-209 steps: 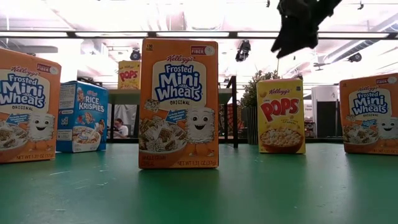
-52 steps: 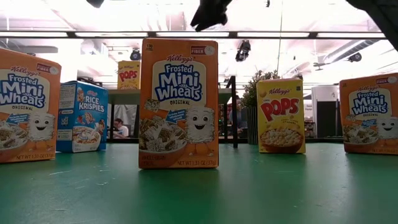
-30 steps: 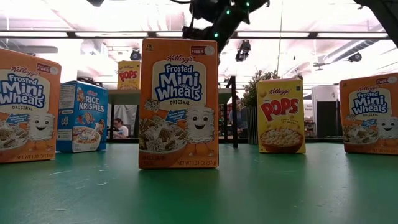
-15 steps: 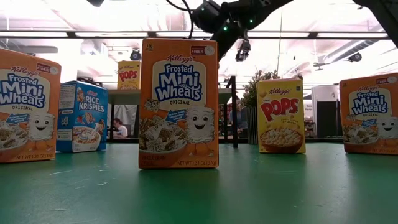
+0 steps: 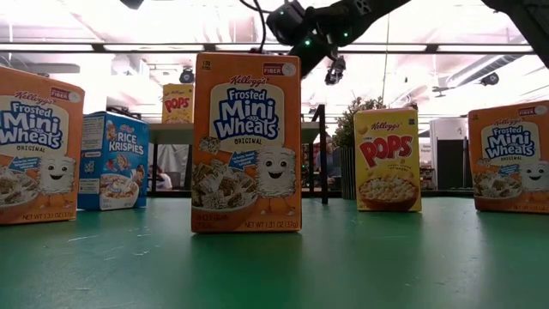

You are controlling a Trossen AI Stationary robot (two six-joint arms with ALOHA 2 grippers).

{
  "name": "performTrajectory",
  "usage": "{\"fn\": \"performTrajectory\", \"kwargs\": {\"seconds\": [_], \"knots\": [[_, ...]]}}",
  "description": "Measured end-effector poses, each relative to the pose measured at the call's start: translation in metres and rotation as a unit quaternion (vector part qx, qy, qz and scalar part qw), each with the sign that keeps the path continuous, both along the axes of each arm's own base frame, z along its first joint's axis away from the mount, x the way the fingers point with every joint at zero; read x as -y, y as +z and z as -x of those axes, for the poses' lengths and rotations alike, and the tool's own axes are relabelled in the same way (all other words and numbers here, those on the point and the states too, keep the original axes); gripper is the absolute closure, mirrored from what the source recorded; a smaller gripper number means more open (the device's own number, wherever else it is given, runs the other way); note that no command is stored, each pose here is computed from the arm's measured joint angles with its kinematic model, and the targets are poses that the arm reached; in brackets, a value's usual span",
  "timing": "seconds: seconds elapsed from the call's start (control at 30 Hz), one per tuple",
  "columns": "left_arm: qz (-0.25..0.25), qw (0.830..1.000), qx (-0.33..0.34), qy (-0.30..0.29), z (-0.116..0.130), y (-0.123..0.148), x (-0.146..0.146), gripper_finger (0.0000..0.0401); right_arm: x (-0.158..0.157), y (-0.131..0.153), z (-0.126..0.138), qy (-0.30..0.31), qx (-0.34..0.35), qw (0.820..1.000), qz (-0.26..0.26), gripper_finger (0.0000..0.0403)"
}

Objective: Stack cereal on shelf
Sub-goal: Put the top right blue cereal box on the shelf

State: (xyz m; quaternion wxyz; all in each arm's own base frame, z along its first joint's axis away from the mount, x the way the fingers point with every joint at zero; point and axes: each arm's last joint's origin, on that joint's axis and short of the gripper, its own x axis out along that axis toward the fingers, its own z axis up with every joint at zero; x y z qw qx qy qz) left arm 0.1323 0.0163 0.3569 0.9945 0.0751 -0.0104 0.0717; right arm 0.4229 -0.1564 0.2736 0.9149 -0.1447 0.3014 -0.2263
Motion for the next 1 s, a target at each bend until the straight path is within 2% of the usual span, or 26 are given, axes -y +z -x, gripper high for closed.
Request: {"fn": "performTrajectory", "kwargs": {"seconds": [0.33, 0.77, 1.0], "knots": [[0.0, 1.0, 0.0, 0.0, 0.0, 0.0, 0.0, 0.017, 0.013, 0.003, 0.003, -0.011, 0.013, 1.0, 0.01, 0.0394], [-0.009, 1.0, -0.001, 0.0, 0.0, 0.0, 0.0, 0.017, 0.018, 0.003, 0.005, 0.003, -0.01, 0.999, 0.04, 0.0394], [-0.009, 1.0, -0.002, 0.0, 0.0, 0.0, 0.0, 0.017, 0.003, 0.011, 0.015, 0.0, -0.034, 0.999, 0.004, 0.0394]]}}
